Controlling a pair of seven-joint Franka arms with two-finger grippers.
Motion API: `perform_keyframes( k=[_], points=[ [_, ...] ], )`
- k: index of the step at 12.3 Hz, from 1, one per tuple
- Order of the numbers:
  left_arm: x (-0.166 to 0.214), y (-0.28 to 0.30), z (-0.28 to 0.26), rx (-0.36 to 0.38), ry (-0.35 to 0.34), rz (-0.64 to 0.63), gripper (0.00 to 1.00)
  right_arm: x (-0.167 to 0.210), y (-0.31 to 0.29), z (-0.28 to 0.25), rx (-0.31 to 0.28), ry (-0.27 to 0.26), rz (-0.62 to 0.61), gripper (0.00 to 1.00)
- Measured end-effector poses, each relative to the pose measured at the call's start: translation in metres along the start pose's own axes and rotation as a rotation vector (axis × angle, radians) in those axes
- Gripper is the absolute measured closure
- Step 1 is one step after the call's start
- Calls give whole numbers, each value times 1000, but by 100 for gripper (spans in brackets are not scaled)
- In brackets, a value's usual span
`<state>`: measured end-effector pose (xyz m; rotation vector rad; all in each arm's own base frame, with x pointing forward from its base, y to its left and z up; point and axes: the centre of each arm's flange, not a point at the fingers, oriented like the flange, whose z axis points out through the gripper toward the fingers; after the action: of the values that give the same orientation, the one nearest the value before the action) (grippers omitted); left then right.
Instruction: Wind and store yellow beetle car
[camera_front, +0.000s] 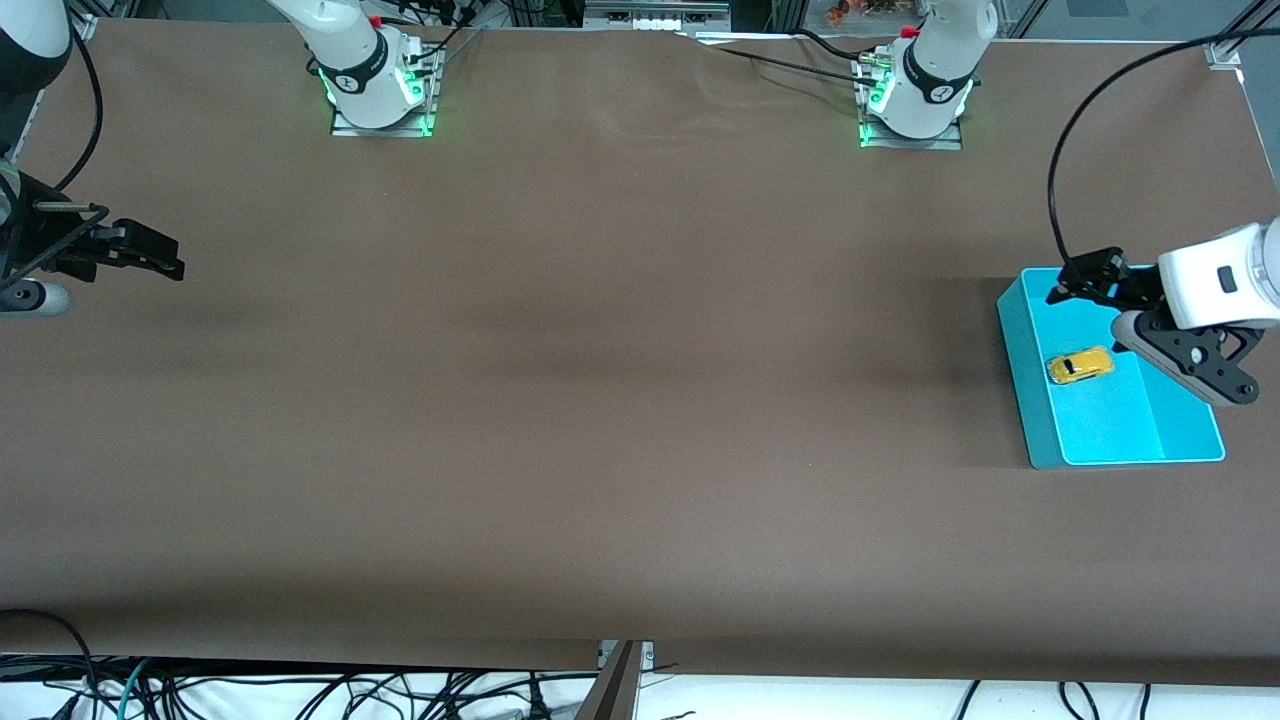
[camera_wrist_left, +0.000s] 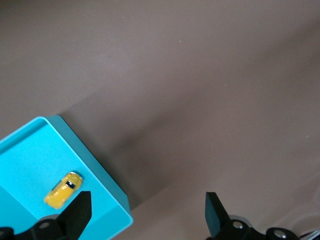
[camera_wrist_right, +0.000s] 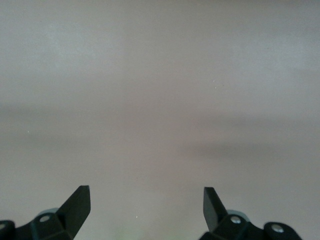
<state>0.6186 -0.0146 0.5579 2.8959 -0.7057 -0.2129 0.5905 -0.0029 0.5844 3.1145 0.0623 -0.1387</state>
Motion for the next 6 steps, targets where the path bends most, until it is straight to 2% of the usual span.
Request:
perform_keyframes(
  k=[3,6],
  points=[
    [-24,30,-45,48,37,-120,0,0,0,0,0,0,0,0],
    [-49,49,-71,34,56,-187,0,0,0,0,0,-1,0,0]
  ],
)
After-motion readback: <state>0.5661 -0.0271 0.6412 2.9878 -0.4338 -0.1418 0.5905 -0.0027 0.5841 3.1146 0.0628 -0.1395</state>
